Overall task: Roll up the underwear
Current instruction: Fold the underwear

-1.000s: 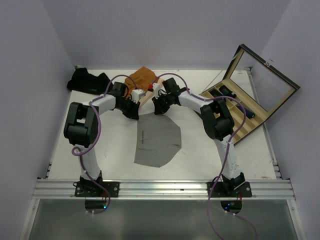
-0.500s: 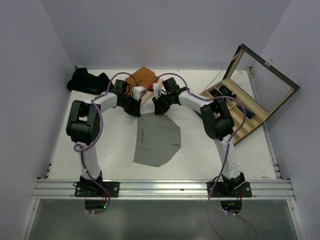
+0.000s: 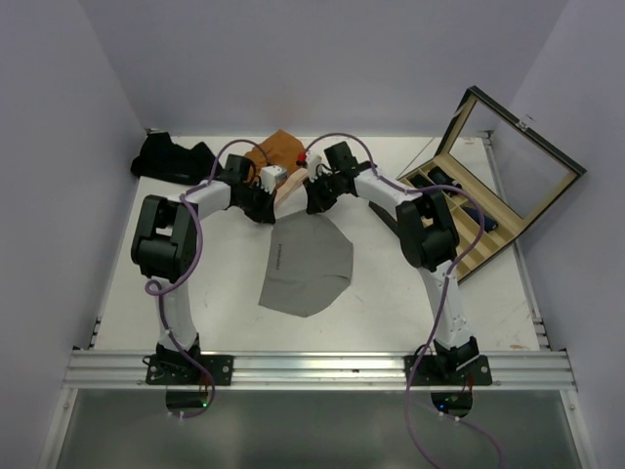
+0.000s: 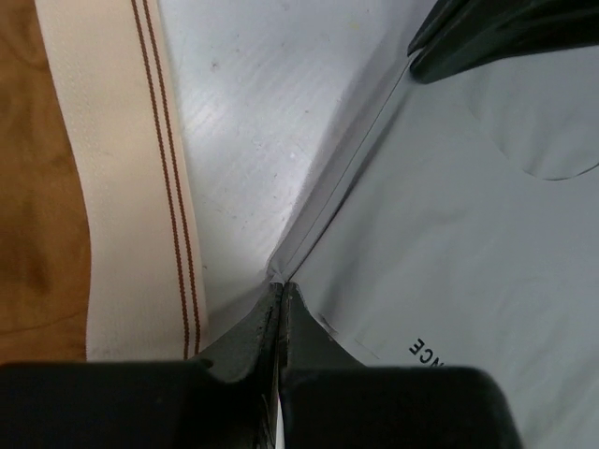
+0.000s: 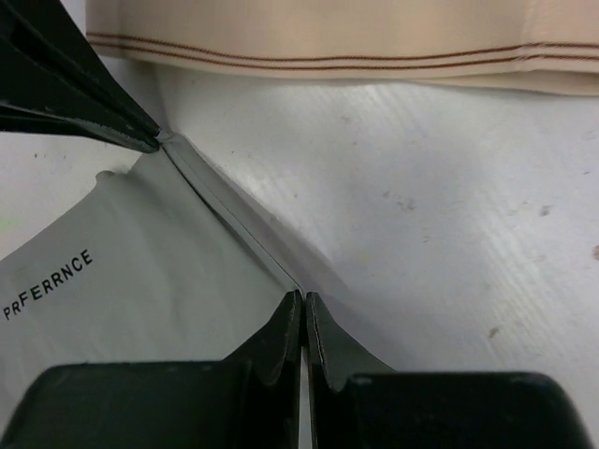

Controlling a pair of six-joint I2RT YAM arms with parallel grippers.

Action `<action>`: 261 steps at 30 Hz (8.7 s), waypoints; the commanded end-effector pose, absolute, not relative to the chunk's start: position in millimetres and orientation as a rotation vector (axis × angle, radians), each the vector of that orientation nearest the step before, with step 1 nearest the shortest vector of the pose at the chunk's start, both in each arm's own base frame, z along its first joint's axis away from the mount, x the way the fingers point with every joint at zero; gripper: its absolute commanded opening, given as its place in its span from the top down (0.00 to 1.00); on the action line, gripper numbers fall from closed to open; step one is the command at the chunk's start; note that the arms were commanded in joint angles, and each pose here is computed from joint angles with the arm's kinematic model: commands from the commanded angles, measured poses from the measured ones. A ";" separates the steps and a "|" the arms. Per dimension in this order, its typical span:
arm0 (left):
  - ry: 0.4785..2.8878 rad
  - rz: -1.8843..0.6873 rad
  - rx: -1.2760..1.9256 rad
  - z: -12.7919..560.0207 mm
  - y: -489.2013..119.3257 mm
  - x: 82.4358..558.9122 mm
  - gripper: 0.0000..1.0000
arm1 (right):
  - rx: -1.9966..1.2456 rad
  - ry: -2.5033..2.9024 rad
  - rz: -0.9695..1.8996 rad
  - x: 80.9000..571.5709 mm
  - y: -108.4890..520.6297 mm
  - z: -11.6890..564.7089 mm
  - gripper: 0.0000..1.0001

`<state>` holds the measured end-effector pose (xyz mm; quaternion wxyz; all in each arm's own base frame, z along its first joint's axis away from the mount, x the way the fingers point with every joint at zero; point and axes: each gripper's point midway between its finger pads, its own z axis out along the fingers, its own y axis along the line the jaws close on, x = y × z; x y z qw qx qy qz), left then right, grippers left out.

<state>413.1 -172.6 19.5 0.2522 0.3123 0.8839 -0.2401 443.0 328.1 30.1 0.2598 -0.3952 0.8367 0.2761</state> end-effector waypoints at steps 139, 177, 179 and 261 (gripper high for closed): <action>2.149 -0.666 1.624 7.5 -173.2 290.9 0.78 | -1.545 2.358 0.615 265.1 235.1 15.5 0.74; 1.757 -0.297 1.294 168.2 -166.3 438.3 1.00 | -1.373 1.998 0.425 384.1 248.9 164.6 1.00; 1.724 -0.275 1.286 181.8 -166.5 443.9 1.00 | -1.364 1.964 0.411 389.8 251.1 178.6 1.00; 2.162 -0.704 1.201 61.9 -159.9 323.0 0.59 | -1.230 2.231 0.883 311.4 334.2 89.3 0.78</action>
